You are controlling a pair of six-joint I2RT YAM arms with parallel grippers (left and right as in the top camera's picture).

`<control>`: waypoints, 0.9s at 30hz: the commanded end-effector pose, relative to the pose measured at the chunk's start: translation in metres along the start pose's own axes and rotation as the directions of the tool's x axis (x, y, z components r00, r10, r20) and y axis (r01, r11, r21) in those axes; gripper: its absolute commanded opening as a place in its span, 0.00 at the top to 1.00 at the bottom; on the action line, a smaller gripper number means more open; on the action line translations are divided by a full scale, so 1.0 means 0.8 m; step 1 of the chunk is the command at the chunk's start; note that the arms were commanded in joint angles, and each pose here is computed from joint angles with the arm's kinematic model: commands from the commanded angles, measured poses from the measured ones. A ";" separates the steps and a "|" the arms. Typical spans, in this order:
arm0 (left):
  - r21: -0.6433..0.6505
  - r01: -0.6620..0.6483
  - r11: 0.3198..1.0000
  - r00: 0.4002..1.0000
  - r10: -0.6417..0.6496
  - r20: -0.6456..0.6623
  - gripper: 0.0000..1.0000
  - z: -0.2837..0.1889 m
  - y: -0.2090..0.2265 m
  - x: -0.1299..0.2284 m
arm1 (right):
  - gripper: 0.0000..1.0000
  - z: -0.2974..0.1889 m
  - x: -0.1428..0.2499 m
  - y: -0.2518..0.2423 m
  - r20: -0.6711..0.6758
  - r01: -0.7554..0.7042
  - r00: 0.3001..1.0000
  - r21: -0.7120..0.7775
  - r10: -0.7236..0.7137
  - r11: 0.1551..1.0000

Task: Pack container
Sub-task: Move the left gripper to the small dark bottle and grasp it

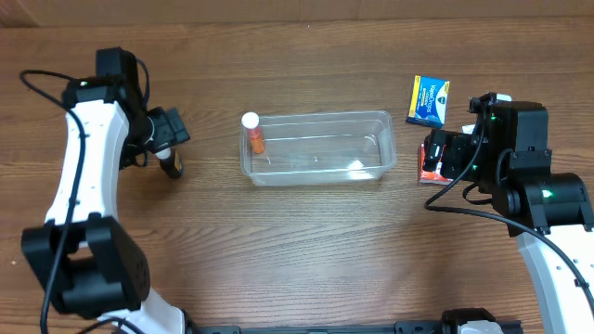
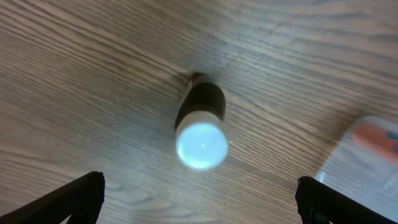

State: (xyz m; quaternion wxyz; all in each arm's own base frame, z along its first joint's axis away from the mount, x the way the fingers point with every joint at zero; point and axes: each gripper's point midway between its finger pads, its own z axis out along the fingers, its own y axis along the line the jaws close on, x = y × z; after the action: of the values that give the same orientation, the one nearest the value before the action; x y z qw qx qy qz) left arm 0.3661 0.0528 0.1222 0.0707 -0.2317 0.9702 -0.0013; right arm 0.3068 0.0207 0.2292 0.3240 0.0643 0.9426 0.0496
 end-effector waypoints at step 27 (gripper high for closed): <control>0.012 -0.081 0.997 0.996 0.081 -0.042 0.62 0.046 -0.007 -0.009 | 0.00 -0.012 -0.013 0.000 0.034 0.001 0.999 0.001 -0.001 1.000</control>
State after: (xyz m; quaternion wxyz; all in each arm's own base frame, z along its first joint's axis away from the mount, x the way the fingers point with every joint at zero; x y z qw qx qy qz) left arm 0.3821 0.0519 0.0876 0.0553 -0.2053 0.9771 -0.0075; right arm 0.3056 0.0206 0.2282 0.3211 0.0642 0.9436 0.0492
